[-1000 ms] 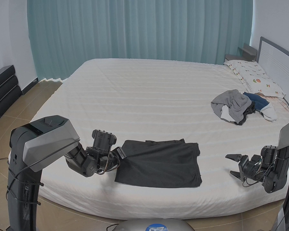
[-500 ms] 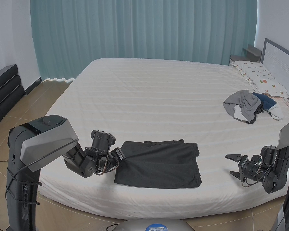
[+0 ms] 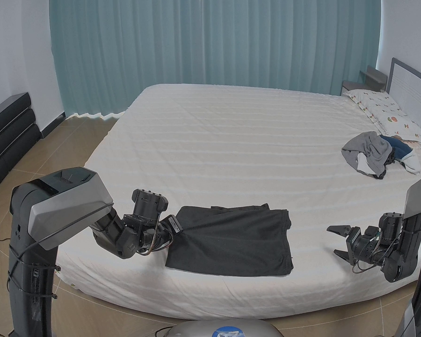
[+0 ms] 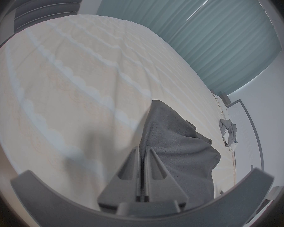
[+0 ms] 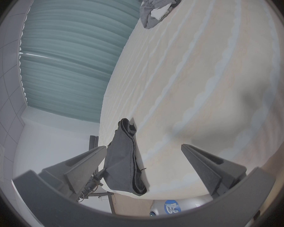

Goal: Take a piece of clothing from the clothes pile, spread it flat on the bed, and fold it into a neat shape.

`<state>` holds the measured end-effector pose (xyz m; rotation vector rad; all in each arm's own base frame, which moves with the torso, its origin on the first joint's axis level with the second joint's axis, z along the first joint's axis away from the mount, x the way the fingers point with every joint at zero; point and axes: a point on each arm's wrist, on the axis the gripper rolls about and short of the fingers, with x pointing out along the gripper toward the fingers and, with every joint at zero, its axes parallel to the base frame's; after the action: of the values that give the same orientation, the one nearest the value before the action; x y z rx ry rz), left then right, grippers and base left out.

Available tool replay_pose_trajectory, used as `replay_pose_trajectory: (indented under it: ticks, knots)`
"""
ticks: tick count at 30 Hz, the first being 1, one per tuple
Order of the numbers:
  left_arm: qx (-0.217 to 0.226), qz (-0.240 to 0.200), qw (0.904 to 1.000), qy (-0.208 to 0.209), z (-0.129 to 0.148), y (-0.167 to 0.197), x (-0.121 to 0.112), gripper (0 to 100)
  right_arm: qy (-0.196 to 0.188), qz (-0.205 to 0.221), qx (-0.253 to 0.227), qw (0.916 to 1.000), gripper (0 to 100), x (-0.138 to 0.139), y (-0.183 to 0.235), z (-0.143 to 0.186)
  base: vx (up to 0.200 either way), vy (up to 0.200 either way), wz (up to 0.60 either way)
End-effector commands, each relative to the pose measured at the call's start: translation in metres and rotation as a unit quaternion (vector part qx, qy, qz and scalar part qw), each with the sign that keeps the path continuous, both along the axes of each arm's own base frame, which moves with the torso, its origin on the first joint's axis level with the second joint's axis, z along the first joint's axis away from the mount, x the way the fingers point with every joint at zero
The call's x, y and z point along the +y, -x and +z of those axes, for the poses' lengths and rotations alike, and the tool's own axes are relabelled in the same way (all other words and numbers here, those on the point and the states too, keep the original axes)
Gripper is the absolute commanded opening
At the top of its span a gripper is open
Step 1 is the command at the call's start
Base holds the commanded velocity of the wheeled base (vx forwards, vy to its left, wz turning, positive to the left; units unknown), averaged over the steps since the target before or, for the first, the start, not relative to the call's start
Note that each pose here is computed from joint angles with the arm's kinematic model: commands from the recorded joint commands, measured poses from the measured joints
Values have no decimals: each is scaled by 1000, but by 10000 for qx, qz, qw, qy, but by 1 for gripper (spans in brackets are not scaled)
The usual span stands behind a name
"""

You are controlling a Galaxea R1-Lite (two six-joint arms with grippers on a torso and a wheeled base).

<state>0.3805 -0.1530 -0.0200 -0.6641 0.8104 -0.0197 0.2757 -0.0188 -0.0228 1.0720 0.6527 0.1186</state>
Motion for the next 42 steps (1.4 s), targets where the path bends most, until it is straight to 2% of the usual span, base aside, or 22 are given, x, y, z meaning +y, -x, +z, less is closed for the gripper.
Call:
replay_pose_trajectory:
  ticks: [1,4,5,16,17,23,31,34,37,38,39,42]
  knots:
    - [7,5,10000,30,1,1,-1,0,7,-9,-55,10000,100,-1,-1,1,0,0,0]
    - [16,24,10000,74,5,4,0,0,7,-1,-63,10000,100,0,-1,1,0,0,0]
    - [70,-3,10000,63,4,7,0,100,7,-1,-63,10000,100,0,-1,1,0,0,0]
    - [124,23,9999,35,7,14,6,100,14,-8,-93,10000,100,0,-2,2,0,0,0]
    - [101,152,9998,40,13,16,16,100,27,11,-157,9999,100,1,-1,6,0,0,0]
    - [-43,402,9992,52,37,26,42,100,147,233,-415,9988,100,17,0,22,0,0,0]
    - [-495,486,9976,21,82,47,65,100,307,435,-793,9954,100,27,13,48,0,0,0]
    - [-823,329,9956,-317,103,69,73,100,521,469,-1072,9918,100,27,32,68,0,0,0]
    - [-1154,317,9918,-446,119,85,78,100,823,514,-1333,9863,100,26,48,81,0,0,0]
    - [-1331,336,9892,-507,126,93,80,100,1034,484,-1498,9821,100,25,54,87,0,0,0]
    - [-1357,342,9888,-522,127,94,81,100,1061,478,-1512,9816,100,25,55,88,0,0,0]
    - [-1798,452,9787,-888,145,118,88,100,2065,203,-1941,9588,100,22,72,102,0,0,0]
